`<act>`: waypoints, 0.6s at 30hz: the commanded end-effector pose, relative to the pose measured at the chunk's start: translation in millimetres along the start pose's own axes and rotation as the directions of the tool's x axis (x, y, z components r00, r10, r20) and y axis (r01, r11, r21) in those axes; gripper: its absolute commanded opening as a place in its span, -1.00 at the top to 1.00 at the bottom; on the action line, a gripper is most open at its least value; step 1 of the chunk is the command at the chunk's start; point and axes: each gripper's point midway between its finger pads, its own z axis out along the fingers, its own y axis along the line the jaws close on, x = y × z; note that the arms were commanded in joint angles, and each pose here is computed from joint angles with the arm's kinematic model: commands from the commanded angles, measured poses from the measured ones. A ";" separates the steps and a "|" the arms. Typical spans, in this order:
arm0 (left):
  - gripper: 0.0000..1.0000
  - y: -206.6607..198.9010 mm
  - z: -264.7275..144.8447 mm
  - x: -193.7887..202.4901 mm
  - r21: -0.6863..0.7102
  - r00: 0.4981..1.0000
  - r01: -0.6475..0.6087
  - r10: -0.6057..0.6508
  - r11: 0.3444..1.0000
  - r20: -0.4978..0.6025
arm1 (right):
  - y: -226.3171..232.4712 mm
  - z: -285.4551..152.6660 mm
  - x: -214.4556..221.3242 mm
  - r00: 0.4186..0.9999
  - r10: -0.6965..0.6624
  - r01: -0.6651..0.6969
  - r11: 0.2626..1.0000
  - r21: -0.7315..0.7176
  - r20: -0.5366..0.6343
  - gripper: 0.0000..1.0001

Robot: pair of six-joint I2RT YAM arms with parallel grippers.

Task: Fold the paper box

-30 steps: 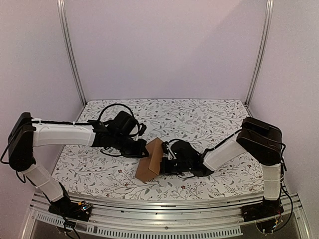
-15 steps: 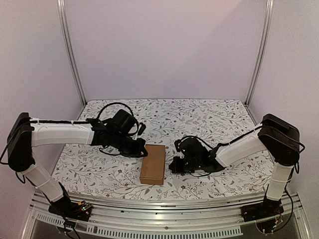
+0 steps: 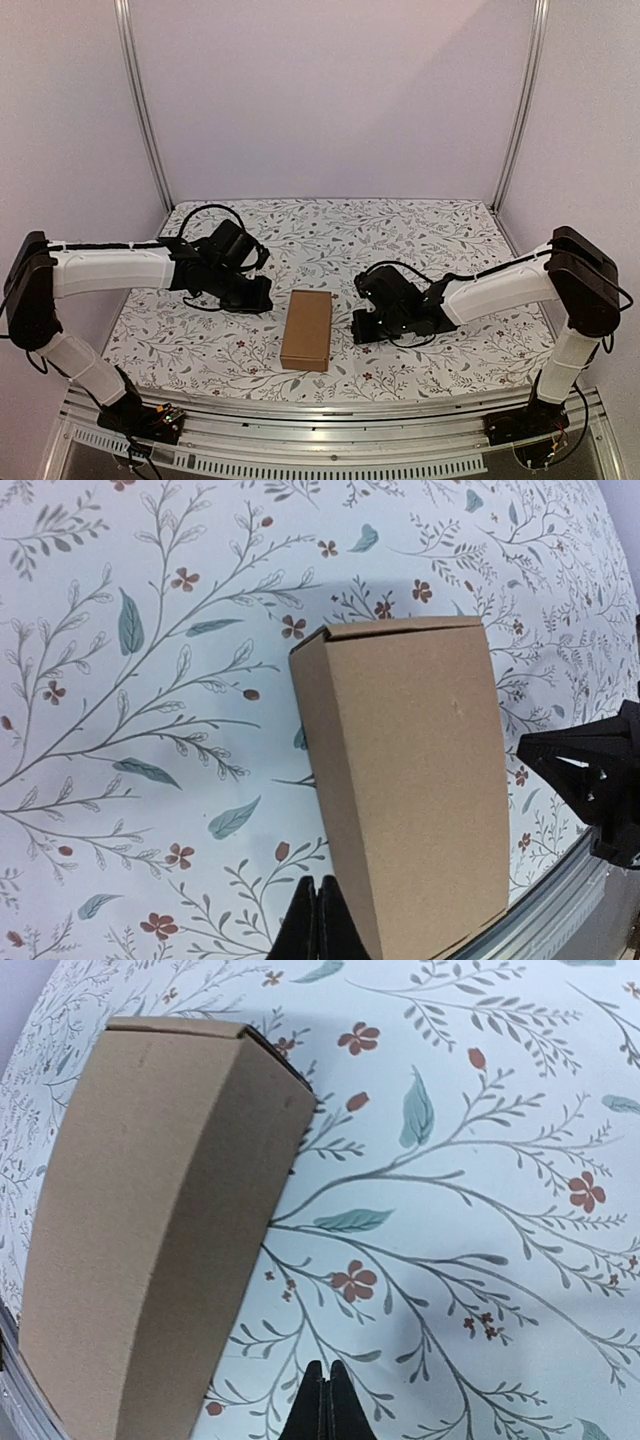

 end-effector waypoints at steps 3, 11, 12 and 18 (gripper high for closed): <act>1.00 1.9 28.6 26.1 0.040 0.992 0.026 -0.021 0.999 -0.126 | 26.0 6.4 -9.4 1.000 -0.022 0.022 0.999 -0.041 -0.002 1.00; 1.00 -8.9 51.9 30.1 0.071 0.984 0.029 -0.016 0.997 -0.177 | 29.6 21.6 -14.7 1.000 -0.001 0.001 1.000 -0.027 -0.002 1.00; 1.00 -12.9 54.2 28.9 0.080 0.984 0.024 -0.009 0.996 -0.180 | 30.4 22.7 -15.9 1.000 0.000 0.000 1.000 -0.026 -0.001 1.00; 1.00 -31.6 63.4 19.4 0.130 0.982 0.005 0.020 0.992 -0.189 | 28.3 27.4 -23.9 1.000 0.004 -0.004 1.000 -0.010 0.008 1.00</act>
